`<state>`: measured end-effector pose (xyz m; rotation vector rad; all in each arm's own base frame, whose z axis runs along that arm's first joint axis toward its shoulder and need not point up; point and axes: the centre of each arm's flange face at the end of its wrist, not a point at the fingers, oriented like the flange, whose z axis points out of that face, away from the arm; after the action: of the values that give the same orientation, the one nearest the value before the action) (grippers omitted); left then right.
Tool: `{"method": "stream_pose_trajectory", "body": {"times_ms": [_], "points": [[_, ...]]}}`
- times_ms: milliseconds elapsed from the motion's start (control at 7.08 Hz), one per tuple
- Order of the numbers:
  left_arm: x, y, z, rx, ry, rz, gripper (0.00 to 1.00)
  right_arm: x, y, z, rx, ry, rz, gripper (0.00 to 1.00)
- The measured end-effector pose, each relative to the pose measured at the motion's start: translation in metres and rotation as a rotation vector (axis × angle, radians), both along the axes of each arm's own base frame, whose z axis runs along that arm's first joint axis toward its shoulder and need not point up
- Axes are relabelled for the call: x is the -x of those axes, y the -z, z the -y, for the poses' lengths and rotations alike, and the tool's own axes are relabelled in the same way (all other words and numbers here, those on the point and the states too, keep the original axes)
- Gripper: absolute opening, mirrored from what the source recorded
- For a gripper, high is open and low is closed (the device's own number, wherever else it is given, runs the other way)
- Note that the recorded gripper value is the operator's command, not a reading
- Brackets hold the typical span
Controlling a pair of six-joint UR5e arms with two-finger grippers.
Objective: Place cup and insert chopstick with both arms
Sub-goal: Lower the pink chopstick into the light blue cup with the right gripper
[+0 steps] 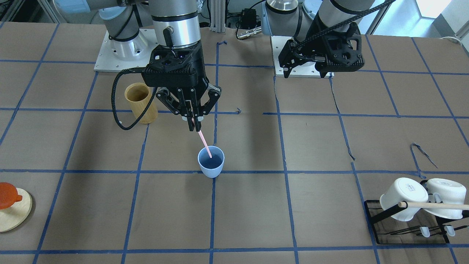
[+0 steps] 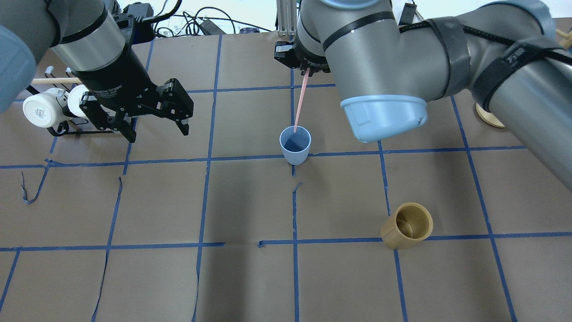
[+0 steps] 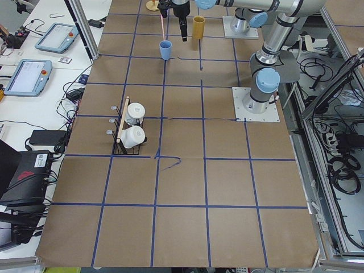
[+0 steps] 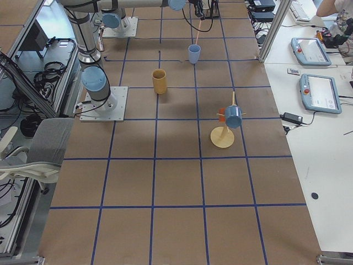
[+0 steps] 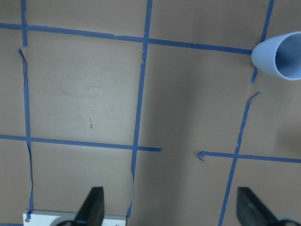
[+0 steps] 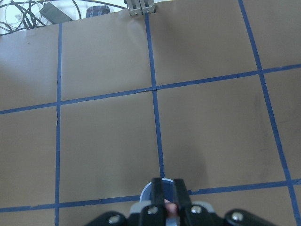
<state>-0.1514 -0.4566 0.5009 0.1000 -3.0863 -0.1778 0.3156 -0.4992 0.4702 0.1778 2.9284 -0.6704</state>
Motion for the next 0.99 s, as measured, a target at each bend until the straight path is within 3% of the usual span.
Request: {"method": "stream_pose_trajectory", "body": {"times_ms": [141,424,565,848,989], "points": [[0.001,0.001,0.000,0.003,0.035,-0.003,1.00,0.001,0.011,-0.002,0.020,0.003,0.005,0.24],[0.001,0.004,0.000,0.001,0.056,-0.005,1.00,0.002,0.022,-0.005,0.035,0.008,0.005,0.76],[0.001,0.004,-0.001,0.002,0.057,-0.005,1.00,0.003,0.024,-0.006,0.036,0.014,-0.006,0.90],[0.001,0.003,-0.001,0.008,0.058,-0.004,1.00,0.005,0.026,-0.007,0.039,0.025,-0.027,0.90],[0.001,0.003,-0.001,0.012,0.058,-0.004,1.00,0.006,0.023,-0.007,0.038,0.023,-0.037,1.00]]}}
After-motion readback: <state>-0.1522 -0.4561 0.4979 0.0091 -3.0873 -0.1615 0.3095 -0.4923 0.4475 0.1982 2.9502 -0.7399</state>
